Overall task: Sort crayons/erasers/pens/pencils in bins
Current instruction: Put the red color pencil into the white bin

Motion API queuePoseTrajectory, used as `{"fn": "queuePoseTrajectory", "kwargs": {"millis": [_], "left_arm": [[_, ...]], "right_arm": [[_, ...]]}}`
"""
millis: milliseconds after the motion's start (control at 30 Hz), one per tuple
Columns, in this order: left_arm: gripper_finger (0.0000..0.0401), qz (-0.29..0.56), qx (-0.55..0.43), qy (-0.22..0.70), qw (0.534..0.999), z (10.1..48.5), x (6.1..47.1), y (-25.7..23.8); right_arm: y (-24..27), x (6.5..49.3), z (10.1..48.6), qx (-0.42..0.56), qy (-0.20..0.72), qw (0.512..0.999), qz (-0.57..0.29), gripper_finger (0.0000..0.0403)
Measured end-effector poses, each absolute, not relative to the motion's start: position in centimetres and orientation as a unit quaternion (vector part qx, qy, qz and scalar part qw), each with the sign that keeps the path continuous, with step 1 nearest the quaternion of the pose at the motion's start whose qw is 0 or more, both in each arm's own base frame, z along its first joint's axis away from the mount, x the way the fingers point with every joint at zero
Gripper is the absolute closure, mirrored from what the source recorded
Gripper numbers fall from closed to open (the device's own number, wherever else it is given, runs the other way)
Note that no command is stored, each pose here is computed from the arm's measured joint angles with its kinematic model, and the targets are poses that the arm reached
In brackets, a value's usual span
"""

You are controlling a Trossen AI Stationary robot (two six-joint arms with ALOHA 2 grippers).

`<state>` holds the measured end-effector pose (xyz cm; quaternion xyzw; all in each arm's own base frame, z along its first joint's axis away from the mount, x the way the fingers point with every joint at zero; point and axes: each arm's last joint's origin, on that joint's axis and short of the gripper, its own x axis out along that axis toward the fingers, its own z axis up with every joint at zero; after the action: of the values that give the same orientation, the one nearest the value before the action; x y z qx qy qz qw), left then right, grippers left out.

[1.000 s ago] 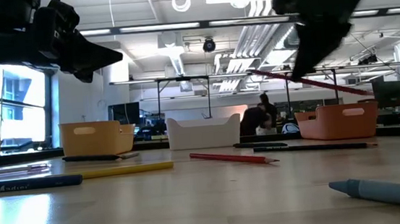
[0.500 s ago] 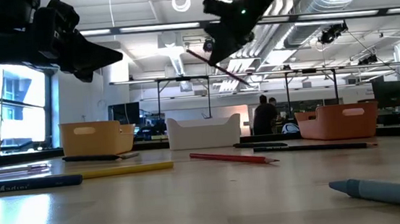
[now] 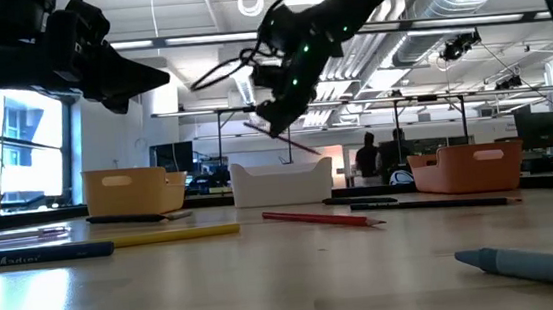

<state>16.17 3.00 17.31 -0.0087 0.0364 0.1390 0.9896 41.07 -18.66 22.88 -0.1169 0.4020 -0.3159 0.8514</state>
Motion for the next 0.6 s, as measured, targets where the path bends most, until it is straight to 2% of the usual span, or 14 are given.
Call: {"fn": "queuePoseTrajectory", "kwargs": {"millis": [300,600], "left_arm": [[0.0401,0.139,-0.009,0.036,0.99,17.3,16.2,3.0],[0.0401,0.139,-0.009,0.036,0.99,17.3,16.2,3.0]], "right_arm": [[-21.2,41.9,18.9,-0.097,0.443,0.838,-0.304,0.0384],[-21.7,41.7,18.2,-0.063,0.441,0.851,-0.279,0.0384]]}}
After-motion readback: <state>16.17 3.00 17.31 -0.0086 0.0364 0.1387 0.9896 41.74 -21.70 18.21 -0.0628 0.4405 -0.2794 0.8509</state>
